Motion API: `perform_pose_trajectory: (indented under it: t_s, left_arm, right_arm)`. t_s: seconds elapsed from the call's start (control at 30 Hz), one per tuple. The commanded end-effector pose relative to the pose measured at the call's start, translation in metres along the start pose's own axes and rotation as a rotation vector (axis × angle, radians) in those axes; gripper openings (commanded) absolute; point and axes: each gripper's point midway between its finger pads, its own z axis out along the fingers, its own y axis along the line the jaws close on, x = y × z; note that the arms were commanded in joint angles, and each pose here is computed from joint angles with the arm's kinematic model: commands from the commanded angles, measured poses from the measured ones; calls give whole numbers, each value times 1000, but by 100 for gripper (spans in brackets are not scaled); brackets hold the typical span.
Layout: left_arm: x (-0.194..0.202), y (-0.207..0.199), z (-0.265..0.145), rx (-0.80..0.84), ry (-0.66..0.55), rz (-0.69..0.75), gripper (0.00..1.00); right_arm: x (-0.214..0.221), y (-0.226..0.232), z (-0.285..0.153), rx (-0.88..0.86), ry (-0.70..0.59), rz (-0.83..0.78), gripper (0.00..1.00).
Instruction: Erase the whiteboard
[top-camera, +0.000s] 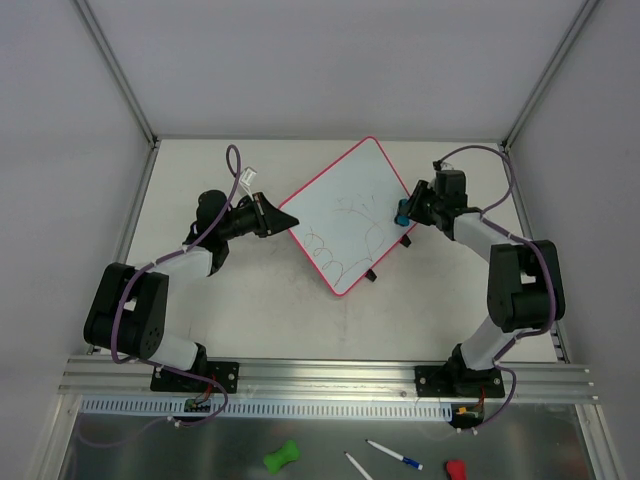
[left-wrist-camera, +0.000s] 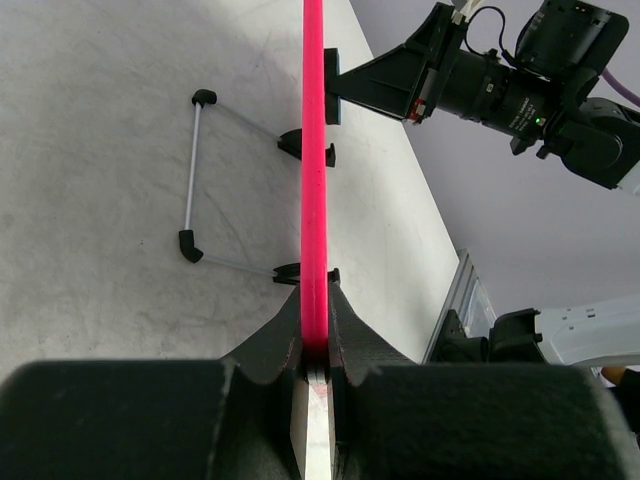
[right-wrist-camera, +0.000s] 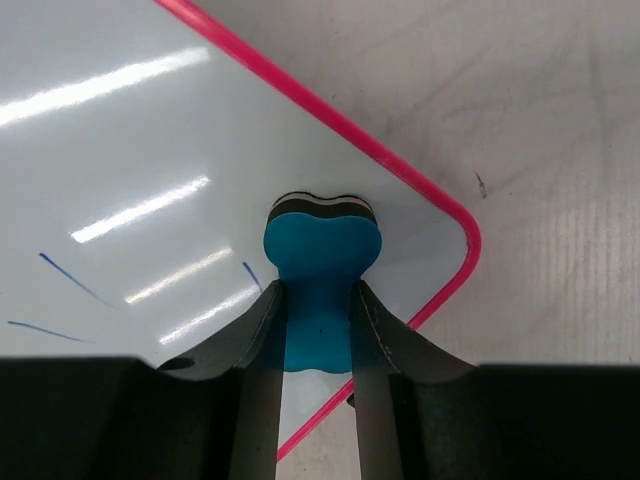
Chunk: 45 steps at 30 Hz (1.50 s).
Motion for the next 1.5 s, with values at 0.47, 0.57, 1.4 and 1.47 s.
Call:
perform_pose_trajectory:
  t_s: [0.47, 0.57, 1.4, 1.47]
  left_arm:
    - [7, -9, -1, 51, 23, 86, 0]
    - [7, -7, 0, 49, 26, 81, 0]
    - [6, -10, -1, 53, 19, 80, 0]
    - [6, -9, -1, 52, 20, 80, 0]
  right_arm:
    - [31, 186, -19, -356, -6, -547, 0]
    - [44, 201, -23, -396, -2, -616, 1]
    - [81, 192, -24, -375, -8, -726, 0]
    - [70, 175, -15, -327, 0, -644, 0]
